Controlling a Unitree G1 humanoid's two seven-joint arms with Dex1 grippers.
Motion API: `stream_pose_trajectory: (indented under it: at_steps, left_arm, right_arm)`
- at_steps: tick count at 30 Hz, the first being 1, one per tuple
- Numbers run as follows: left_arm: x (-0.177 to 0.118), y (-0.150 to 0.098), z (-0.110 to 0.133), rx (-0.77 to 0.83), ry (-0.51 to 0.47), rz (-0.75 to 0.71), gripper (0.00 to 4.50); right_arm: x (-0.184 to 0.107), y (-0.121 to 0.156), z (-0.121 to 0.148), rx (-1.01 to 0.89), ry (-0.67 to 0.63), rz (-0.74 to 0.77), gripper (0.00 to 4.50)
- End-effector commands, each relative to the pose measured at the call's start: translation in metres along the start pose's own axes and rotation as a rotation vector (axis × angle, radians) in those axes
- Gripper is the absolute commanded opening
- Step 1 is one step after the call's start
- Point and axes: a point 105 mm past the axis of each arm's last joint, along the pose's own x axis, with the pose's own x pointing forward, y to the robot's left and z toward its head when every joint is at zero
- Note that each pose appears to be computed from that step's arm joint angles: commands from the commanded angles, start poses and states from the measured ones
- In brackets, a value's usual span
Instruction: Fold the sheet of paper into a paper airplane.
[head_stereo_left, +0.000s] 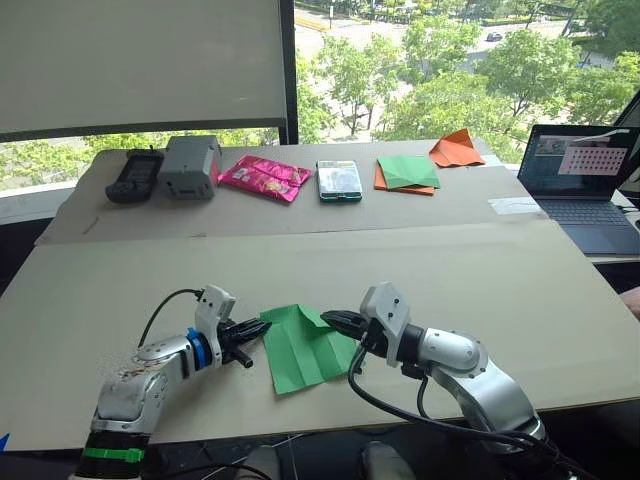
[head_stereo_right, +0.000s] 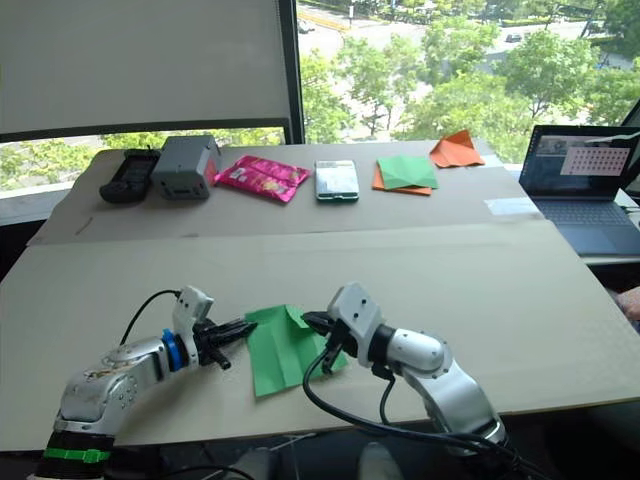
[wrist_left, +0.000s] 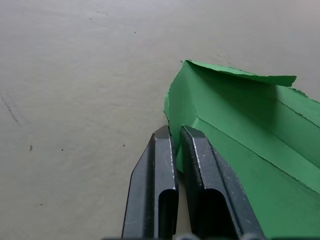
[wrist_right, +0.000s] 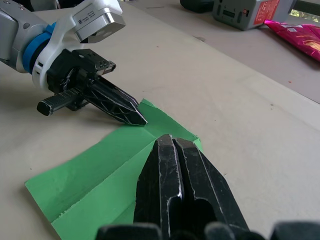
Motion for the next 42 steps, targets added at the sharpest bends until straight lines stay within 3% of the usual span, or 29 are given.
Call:
stream_pose_trajectory:
  at_steps: [1,5,9,15,24,31,35,39,42]
  left_arm:
    - [-0.001,0.005,0.012,0.114,0.014,0.009,0.03]
    - [0.003,0.000,0.029,0.252,0.006,-0.023,0.03]
    - [0.007,-0.011,0.039,0.514,0.046,-0.085,0.03]
    - [0.009,-0.016,0.021,0.801,0.139,-0.136,0.03]
    - [0.022,-0.025,0.018,1.029,0.139,-0.151,0.03]
    - [0.026,-0.014,0.048,1.127,0.131,-0.133,0.03]
    - [0.019,-0.011,0.062,1.142,0.186,-0.213,0.03]
    - [0.017,-0.017,0.066,1.122,0.247,-0.333,0.03]
    - [0.026,-0.014,0.058,1.120,0.282,-0.339,0.03]
  right_arm:
    - [-0.001,-0.003,0.008,-0.019,-0.019,-0.019,0.00]
    - [0.003,-0.004,0.009,-0.016,-0.024,-0.022,0.00]
    - [0.008,-0.013,0.007,-0.024,-0.014,-0.057,0.00]
    - [0.028,-0.032,0.000,0.011,0.025,-0.127,0.00]
    - [0.058,-0.036,-0.001,0.005,0.034,-0.072,0.00]
    - [0.055,-0.043,0.007,0.001,0.006,-0.079,0.00]
    - [0.046,-0.045,0.011,-0.003,-0.001,-0.104,0.00]
    - [0.041,-0.041,0.010,-0.006,-0.003,-0.111,0.00]
    - [0.039,-0.038,0.004,0.000,0.011,-0.116,0.00]
